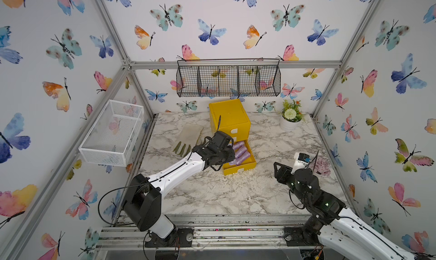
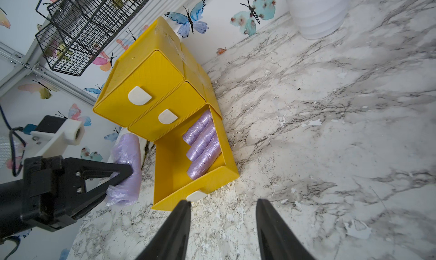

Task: Sort the rolls of trash bags by color and place them into the drawer
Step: Place the roll of trash bags in the drawer.

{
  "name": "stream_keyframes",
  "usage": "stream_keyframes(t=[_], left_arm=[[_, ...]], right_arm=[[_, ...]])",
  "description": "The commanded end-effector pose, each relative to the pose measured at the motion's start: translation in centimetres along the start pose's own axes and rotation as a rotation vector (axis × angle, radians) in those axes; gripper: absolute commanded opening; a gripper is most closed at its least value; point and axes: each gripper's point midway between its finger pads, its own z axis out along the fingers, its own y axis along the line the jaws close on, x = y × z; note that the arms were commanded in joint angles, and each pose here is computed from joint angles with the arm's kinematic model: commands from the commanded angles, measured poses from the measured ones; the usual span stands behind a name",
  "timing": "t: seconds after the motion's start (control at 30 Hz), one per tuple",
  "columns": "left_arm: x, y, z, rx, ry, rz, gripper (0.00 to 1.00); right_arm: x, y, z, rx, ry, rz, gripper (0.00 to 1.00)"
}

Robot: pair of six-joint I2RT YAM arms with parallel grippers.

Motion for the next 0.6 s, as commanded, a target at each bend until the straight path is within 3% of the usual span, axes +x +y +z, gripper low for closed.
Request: stream_keyframes(t=[0.0,0.3,0.57], left_arm=[[-0.6,-0.5,1.3,0.023,-0.039,-0.094,0.04],[-0.7,2.2,4.7,-0.088,-0.039,-0.131,0.08],[-2.0,4.6,5.9,-0.17,-0.069,-0.145,0.08]], right_arm=[[0.1,-1.3,-0.1,0.054,-0.002,-0.024,0.5],[-0.1,-2.3,-0.9,0.078,-0.023,-0.033,0.5],[-0.2,-3.1,-1.4,0.1,-0.04,-0.038,0.5]])
